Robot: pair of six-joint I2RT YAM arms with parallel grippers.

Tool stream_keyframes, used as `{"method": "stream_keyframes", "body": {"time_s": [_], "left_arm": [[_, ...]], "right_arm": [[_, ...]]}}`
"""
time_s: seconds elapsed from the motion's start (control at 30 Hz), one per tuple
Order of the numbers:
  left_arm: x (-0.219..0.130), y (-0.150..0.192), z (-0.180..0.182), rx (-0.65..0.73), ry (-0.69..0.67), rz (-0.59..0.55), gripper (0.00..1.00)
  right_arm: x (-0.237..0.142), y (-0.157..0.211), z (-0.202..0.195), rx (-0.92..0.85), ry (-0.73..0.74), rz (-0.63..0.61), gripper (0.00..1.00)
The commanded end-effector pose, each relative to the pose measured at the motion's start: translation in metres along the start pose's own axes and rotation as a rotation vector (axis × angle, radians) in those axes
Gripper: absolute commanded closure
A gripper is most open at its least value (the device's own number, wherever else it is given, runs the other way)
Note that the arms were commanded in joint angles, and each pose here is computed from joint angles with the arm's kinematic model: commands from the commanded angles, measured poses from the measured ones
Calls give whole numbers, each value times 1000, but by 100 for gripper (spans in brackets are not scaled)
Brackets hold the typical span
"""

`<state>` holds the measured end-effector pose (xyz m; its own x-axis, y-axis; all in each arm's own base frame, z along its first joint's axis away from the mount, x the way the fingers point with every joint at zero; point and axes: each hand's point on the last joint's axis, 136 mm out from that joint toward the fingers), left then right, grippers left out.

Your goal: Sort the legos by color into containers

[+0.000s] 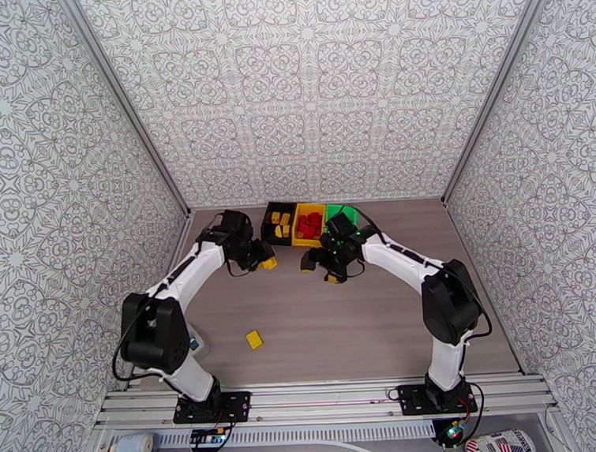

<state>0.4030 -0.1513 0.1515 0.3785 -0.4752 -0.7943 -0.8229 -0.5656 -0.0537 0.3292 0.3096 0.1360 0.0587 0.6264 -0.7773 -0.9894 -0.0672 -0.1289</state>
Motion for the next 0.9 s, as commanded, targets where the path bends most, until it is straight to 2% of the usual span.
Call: {"method": "stream_keyframes", "body": {"time_s": [0.0, 0.3, 0.67, 0.77, 0.87], "left_arm": [[1, -23, -33, -22, 92, -30, 68], [14, -75, -63, -73, 144, -128, 68], [36, -127, -76, -95, 122, -196, 67], [45, -142, -80, -100, 123, -214, 59], [57, -154, -91, -82, 129, -208, 40]], "right_arm": [[-12, 6, -5, -3, 2, -6, 8], [-23, 10, -14, 15, 5, -22, 8], [-26, 14, -17, 38, -4, -37, 9], [-27, 13, -16, 43, -8, -39, 8], [-29, 12, -14, 40, -10, -42, 8]]}}
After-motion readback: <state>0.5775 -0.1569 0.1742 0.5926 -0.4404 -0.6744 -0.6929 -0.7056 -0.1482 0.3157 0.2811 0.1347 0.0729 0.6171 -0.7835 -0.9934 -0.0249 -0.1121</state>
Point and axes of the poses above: each hand's point on the last joint's axis, 136 mm out from that joint toward the fingers, its own x axis out along the fingers, its own z axis along the line the jaws close on, y = z × x, and after that the axes turned 10 degrees about -x, right-handed
